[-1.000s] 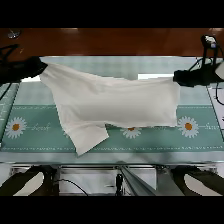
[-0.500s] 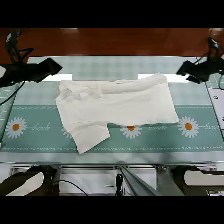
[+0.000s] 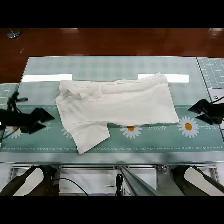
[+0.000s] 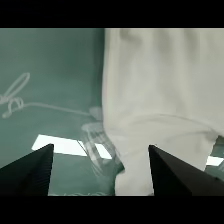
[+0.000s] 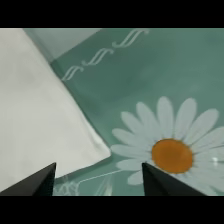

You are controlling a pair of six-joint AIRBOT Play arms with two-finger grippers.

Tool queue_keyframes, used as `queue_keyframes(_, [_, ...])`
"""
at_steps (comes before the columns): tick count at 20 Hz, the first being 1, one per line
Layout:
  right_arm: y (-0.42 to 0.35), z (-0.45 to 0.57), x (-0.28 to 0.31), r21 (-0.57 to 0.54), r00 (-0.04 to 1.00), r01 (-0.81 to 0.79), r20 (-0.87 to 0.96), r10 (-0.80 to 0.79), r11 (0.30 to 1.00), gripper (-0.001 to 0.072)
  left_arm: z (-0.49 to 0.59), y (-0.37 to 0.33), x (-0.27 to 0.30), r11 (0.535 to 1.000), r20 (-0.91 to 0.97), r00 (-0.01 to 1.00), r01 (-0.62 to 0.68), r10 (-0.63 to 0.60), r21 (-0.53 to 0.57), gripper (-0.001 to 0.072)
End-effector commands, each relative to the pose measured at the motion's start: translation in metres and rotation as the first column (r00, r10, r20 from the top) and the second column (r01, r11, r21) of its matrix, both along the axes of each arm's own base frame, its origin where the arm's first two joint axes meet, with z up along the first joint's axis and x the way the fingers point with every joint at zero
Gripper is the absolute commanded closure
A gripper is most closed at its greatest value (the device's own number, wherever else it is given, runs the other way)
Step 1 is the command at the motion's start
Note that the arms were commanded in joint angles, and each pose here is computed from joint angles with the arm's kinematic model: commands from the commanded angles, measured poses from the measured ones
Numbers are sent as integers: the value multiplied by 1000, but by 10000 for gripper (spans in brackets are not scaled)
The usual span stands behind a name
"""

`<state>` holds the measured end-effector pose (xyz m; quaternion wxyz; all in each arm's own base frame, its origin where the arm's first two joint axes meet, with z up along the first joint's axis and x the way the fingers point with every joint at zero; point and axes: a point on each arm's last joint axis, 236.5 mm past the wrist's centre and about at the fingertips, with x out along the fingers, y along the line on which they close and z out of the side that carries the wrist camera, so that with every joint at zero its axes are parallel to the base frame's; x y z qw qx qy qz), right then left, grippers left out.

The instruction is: Fold the shirts.

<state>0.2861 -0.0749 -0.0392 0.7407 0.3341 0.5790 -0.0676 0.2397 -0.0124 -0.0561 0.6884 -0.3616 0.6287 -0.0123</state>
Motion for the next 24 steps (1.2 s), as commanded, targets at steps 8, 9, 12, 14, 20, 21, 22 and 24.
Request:
queue_keyframes(8, [57, 10, -10, 187, 988, 0, 154, -29, 982, 91, -29, -49, 0, 943, 158, 961, -178, 228, -283, 4])
queue_keyframes(9, [58, 10, -10, 187, 988, -1, 153, -28, 982, 91, -29, -48, 4, 943, 173, 956, -181, 235, -279, 5])
queue_keyframes(12, [57, 8, -13, 182, 990, -8, 141, -18, 983, 91, -27, -58, 18, 960, 252, 948, -131, 194, -247, 5])
queue_keyframes(14, [56, 7, -15, 177, 991, -6, 134, -18, 984, 91, -35, -76, 17, 979, 260, 960, -48, 100, -200, 5])
queue_keyframes(20, [22, -19, -38, 21, 999, 44, 7, -44, 999, 92, -13, -110, 31, 968, 334, 937, 172, -104, -183, 689])
queue_keyframes(21, [11, -26, -49, -26, 997, 64, -50, -65, 998, 91, -5, -112, 34, 962, 346, 931, 192, -116, -192, 689])
queue_keyframes(22, [6, -30, -58, -44, 991, 87, -94, -91, 995, 91, 2, -113, 37, 959, 361, 924, 206, -125, -195, 689])
queue_keyframes(24, [19, -32, -60, 20, 988, 90, -124, -87, 996, 91, 10, -111, 46, 959, 384, 914, 213, -129, -185, 689])
